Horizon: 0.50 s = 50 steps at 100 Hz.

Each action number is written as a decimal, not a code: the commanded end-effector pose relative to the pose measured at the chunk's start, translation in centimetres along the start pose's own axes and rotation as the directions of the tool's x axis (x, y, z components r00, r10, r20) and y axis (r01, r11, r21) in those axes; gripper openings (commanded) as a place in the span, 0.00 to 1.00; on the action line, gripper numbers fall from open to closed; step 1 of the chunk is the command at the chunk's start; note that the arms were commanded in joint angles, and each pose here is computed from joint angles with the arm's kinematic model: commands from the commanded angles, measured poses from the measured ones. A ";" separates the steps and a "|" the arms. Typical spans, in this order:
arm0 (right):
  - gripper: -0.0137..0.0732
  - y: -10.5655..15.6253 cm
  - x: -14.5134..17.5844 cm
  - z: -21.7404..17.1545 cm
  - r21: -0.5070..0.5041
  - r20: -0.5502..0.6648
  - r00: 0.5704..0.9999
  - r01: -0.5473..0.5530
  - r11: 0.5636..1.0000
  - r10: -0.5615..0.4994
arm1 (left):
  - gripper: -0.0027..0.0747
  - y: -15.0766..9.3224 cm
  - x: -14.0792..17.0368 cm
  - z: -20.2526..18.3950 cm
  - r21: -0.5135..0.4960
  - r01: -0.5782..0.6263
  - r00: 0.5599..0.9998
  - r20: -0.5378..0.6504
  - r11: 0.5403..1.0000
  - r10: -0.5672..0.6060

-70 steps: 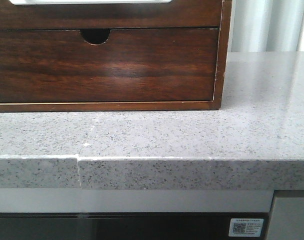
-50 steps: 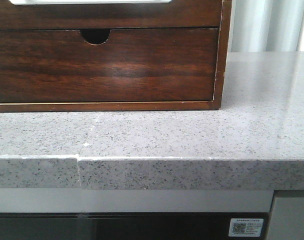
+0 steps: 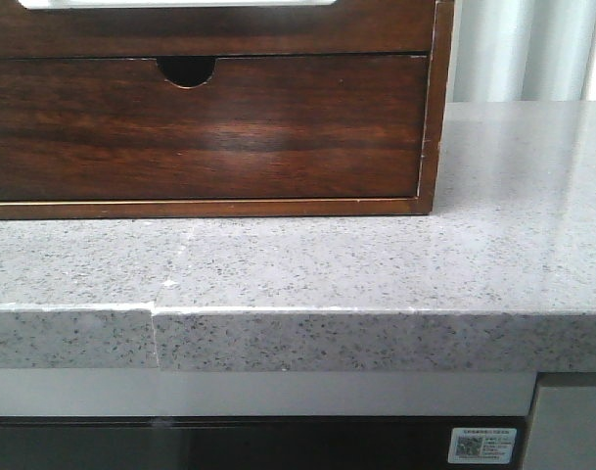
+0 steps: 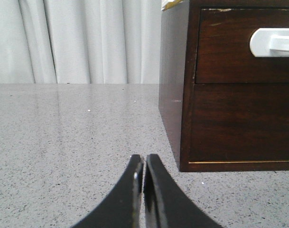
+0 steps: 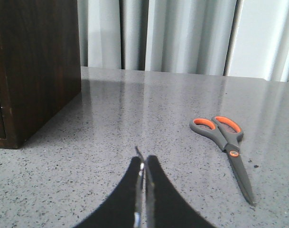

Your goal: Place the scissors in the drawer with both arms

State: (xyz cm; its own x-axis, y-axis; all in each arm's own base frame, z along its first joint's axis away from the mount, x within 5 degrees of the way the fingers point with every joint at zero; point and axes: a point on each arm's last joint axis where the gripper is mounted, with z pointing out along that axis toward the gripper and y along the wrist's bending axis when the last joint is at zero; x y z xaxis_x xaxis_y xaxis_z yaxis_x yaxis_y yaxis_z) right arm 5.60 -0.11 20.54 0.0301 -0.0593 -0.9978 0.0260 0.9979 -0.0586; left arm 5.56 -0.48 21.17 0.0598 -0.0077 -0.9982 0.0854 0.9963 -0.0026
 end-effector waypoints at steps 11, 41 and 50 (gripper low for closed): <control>0.08 -0.2 -0.7 -0.2 0.023 0.113 0.994 -0.011 1.000 0.009 | 0.01 0.0 0.0 -0.2 0.008 0.024 0.995 0.101 1.000 -0.024; 0.08 -0.2 -6.2 -1.2 -0.015 0.119 0.991 -0.063 0.998 0.064 | 0.01 -0.1 -6.4 -1.3 0.039 0.134 0.969 0.206 0.990 -0.139; 0.08 -0.2 -8.3 -1.2 -0.029 0.084 0.995 -0.060 0.998 0.062 | 0.01 -0.2 -8.6 -1.5 0.047 0.132 0.975 0.176 0.990 -0.138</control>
State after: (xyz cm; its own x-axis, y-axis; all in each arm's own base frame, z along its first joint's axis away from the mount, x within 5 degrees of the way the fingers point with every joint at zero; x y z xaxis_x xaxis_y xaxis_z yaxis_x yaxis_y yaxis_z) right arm 4.40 0.21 25.52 0.0672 0.0042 -0.9977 -0.0077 1.0000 0.0037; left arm 4.28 -0.48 26.36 0.1541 -0.1268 -0.9799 0.1156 0.9872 -0.1096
